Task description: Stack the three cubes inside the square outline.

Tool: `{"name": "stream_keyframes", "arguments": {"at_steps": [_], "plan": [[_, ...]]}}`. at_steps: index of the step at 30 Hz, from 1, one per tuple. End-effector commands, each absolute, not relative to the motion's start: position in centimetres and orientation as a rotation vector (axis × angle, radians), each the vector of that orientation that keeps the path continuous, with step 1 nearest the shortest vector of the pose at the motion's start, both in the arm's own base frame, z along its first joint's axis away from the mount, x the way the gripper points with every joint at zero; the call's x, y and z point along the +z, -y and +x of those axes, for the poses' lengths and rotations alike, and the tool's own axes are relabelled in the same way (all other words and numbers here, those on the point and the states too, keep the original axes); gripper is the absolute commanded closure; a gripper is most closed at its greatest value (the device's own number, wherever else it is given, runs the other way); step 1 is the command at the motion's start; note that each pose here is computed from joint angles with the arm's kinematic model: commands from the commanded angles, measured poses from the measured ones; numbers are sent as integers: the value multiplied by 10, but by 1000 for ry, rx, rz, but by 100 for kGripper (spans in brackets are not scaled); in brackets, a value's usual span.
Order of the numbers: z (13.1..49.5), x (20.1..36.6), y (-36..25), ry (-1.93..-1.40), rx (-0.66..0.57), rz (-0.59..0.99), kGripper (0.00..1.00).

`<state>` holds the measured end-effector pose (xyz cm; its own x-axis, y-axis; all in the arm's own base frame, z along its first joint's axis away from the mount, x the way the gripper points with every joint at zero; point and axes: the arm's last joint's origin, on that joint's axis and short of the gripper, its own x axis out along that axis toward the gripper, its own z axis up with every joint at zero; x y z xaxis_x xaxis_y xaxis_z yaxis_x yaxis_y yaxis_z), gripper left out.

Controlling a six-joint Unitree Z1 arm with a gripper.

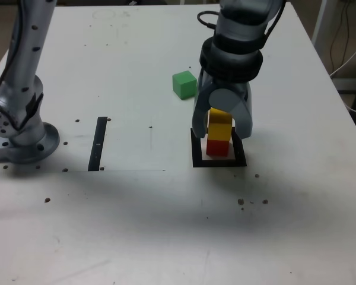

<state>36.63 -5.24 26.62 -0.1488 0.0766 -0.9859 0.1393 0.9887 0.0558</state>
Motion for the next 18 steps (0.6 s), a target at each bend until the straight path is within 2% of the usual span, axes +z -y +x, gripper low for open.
{"name": "stream_keyframes", "arguments": {"at_steps": [1, 10, 18], "plan": [[361, 274, 50, -1707, -44, 162, 1], [339, 293, 31, -1693, 18, 141, 1], [312, 300, -10, -1720, 86, 81, 1]]}}
